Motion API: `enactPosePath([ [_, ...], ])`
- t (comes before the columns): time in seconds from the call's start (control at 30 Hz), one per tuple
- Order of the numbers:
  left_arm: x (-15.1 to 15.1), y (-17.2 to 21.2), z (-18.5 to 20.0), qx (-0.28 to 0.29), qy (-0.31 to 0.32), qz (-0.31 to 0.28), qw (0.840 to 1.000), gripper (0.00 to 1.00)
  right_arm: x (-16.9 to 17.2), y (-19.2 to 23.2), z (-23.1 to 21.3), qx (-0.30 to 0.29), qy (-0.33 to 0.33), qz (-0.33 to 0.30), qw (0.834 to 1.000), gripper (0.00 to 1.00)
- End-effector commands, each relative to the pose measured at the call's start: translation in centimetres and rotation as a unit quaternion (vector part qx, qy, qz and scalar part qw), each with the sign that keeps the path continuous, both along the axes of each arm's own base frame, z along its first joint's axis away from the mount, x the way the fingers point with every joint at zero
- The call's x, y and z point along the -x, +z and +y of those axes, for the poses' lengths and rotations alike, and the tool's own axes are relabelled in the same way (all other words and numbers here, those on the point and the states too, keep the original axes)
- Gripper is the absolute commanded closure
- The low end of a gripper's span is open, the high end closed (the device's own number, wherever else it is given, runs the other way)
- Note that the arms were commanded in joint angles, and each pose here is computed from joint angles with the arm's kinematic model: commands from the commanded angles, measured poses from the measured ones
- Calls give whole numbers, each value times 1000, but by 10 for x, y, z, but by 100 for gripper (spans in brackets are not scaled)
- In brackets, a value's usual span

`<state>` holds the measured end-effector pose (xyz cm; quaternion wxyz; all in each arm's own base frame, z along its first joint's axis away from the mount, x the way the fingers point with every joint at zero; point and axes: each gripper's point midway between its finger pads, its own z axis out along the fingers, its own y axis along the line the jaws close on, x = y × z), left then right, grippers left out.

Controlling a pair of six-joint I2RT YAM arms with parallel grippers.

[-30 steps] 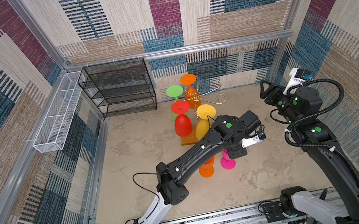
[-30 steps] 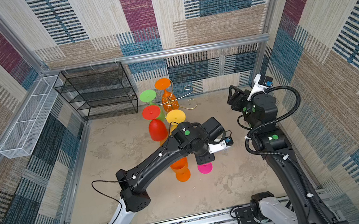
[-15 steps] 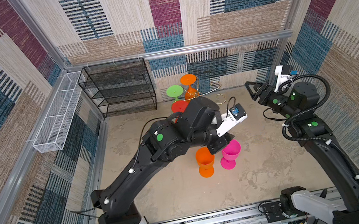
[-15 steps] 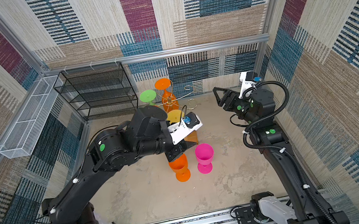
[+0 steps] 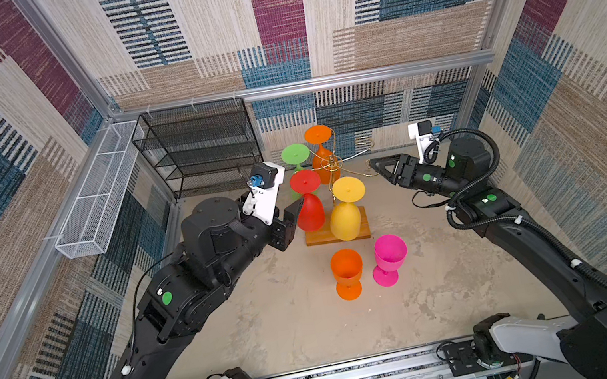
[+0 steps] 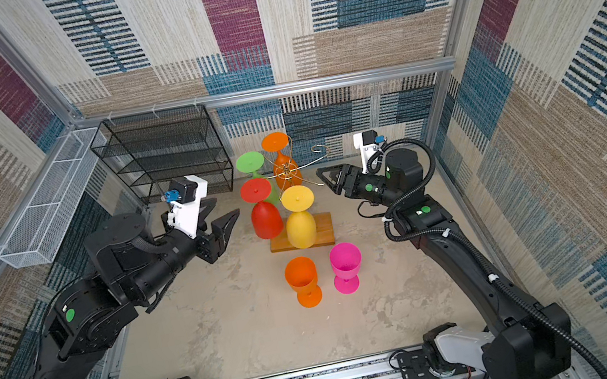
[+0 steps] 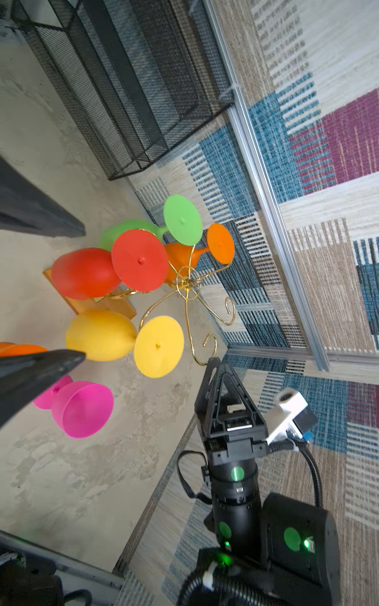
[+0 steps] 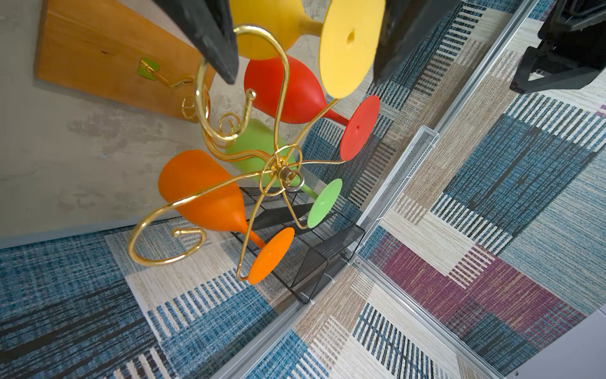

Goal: Take the wine glass off the wine glass rack
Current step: 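Open the left gripper and raise it toward the rack while the right reaches the rack, then close the right gripper on the yellow glass's foot on the rack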

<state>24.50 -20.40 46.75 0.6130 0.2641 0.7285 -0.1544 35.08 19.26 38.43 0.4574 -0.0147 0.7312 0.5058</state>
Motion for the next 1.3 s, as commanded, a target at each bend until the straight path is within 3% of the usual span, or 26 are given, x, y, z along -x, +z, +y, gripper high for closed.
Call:
enactPosePath([
  [0.0,-5,12,10,34,26,-14,999,42,4,6,10,-5,23,-8,1000,34],
  [0.6,-12,5,7,37,17,-4,999,42,29,13,32,3,55,3,998,38],
  [1.27,-14,3,7,34,10,1,999,43,25,-7,46,17,58,28,998,40],
])
